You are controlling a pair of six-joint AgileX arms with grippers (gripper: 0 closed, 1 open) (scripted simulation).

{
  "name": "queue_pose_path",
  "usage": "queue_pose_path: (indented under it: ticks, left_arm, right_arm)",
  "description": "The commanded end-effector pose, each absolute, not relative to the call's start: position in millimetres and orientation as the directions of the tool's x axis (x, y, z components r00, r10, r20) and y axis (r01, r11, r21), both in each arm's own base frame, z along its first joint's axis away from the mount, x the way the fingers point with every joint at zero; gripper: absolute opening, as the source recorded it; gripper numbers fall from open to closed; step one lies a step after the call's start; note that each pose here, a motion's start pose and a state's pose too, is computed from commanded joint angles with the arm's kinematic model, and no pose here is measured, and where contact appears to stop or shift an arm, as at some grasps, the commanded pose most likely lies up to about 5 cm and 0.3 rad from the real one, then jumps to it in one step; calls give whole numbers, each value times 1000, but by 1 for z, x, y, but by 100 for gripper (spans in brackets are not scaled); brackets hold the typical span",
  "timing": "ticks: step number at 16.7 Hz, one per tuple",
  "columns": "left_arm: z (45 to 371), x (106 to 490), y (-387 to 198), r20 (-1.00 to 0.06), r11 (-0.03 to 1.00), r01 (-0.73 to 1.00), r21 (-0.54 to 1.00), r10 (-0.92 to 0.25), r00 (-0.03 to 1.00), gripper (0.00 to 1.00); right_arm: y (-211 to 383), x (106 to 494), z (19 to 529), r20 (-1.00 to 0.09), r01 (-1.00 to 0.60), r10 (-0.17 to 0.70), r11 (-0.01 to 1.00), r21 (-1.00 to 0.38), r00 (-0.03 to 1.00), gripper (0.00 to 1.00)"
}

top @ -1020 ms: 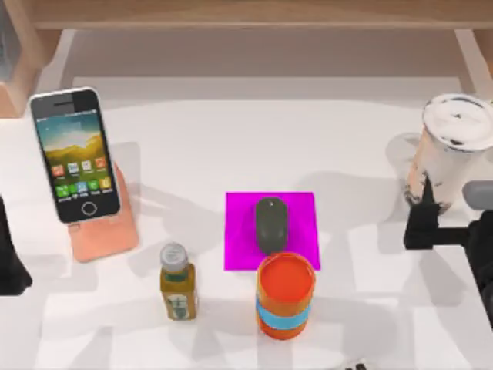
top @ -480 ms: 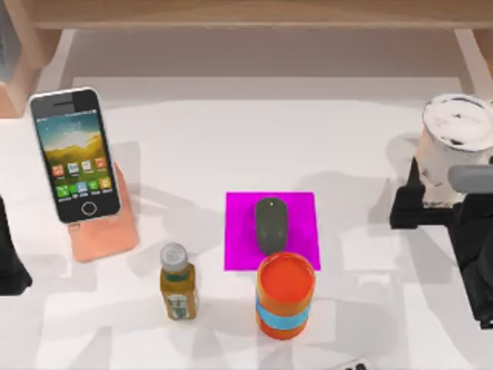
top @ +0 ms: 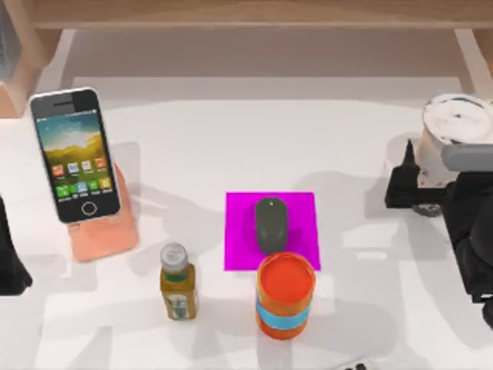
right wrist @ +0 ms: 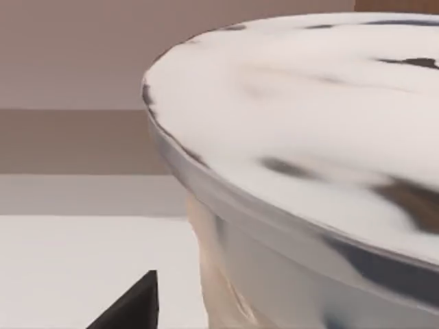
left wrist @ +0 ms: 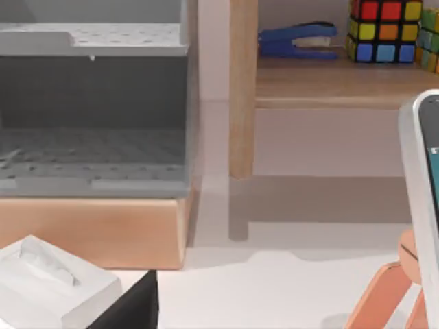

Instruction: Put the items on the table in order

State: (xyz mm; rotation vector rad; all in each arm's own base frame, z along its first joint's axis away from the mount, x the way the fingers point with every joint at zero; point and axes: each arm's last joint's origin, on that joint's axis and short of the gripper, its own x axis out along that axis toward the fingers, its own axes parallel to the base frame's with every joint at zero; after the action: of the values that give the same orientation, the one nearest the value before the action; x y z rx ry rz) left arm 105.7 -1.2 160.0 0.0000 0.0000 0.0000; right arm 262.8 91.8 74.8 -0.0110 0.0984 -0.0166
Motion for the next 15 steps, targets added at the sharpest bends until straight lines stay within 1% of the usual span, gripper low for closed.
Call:
queue_pose_path:
  ticks: [4, 15]
  left_arm:
    - [160, 106, -1, 0, 1000, 0, 0, 0, 1000, 100]
    - [160, 106, -1, 0, 1000, 0, 0, 0, 1000, 100]
  right_arm:
    - [92, 264, 75, -98, 16, -17, 1000, -12, 995, 100]
    - [92, 264, 75, -98, 16, -17, 1000, -12, 995, 17]
